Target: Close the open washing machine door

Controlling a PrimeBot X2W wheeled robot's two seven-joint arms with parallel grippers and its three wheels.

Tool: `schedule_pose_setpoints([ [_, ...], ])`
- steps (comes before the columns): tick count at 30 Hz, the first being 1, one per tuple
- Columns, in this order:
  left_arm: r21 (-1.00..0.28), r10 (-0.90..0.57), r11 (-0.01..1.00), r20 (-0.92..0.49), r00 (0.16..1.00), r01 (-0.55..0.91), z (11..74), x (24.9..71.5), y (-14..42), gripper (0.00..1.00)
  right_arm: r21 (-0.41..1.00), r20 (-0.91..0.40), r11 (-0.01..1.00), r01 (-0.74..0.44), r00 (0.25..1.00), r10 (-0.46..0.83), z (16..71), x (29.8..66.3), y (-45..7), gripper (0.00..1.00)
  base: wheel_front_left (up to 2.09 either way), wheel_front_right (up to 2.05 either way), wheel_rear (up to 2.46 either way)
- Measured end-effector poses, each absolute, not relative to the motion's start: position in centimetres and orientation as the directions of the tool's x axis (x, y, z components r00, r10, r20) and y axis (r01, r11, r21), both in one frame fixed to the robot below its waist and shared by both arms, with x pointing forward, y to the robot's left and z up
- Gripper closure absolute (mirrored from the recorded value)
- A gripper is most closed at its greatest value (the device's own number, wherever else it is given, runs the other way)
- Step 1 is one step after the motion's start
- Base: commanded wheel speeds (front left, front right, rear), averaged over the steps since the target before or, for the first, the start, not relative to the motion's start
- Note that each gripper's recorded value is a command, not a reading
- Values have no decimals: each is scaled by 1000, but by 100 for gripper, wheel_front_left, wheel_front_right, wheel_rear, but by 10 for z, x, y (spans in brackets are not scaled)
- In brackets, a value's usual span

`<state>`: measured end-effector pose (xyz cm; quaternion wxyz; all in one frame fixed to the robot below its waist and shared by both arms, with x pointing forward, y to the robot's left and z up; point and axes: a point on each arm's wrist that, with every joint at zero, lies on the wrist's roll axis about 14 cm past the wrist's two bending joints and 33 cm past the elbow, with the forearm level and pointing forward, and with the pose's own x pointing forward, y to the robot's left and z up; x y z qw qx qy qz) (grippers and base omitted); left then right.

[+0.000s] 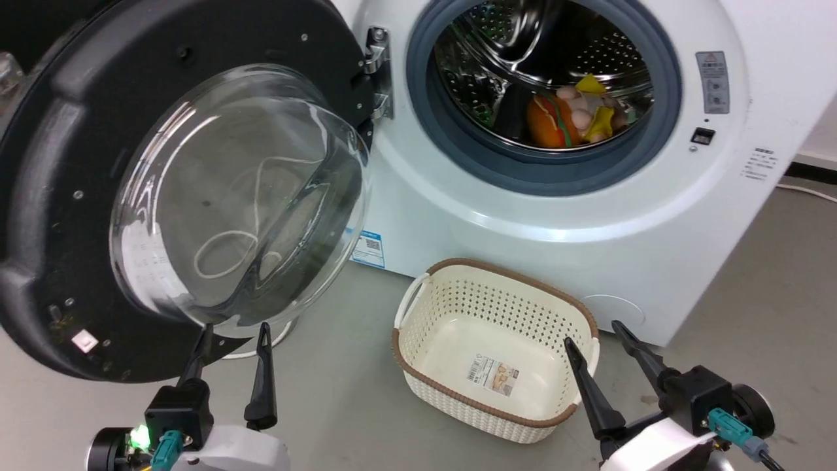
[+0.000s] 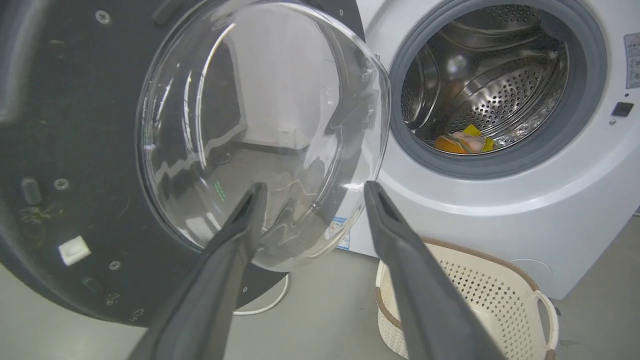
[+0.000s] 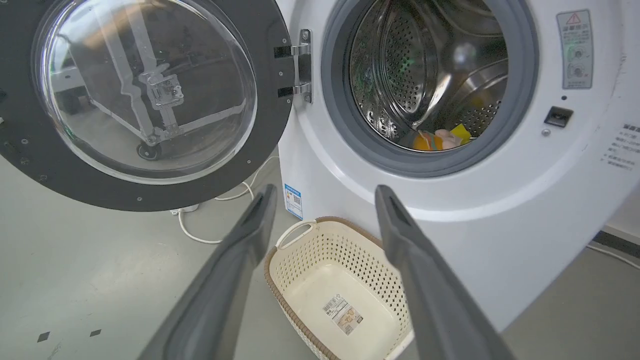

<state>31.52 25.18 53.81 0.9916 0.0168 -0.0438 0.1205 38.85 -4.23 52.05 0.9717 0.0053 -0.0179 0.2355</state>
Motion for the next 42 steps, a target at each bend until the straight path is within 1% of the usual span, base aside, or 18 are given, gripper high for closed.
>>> schedule_pose_setpoints([
  [10,9,293,955,119,949,-296,544,302,267,0,7,51,861,-509,860,508,521,389,-22,0,0,0,0],
  [11,8,298,954,120,947,-301,544,301,269,4,10,51,858,-513,857,512,521,389,-20,0,0,0,0],
  [12,8,303,952,121,945,-306,544,299,270,4,13,54,856,-517,855,515,521,389,-19,0,0,0,0],
  [13,5,308,950,126,943,-311,545,298,271,100,13,53,854,-520,853,519,521,389,-17,0,0,0,0],
  [24,-53,388,921,213,897,-386,570,277,311,100,19,70,831,-556,830,554,521,391,-2,0,0,0,0],
  [28,-70,422,905,271,865,-419,594,275,341,100,27,68,825,-565,824,562,517,393,1,0,0,0,0],
  [29,-94,448,893,297,843,-441,615,277,367,100,30,65,825,-565,824,562,514,397,2,0,0,0,0],
  [31,-141,475,880,294,830,-454,624,280,386,100,33,62,823,-568,823,565,511,399,4,0,0,0,0],
  [34,-220,533,844,255,807,-489,631,282,419,100,35,60,814,-579,814,577,508,401,9,0,0,0,0],
  [39,-361,612,756,94,785,-547,617,287,468,100,45,43,811,-584,812,582,498,404,11,0,0,0,0],
  [42,-479,633,671,-26,774,-565,602,289,486,100,52,38,807,-588,809,587,493,405,13,0,0,0,0],
])
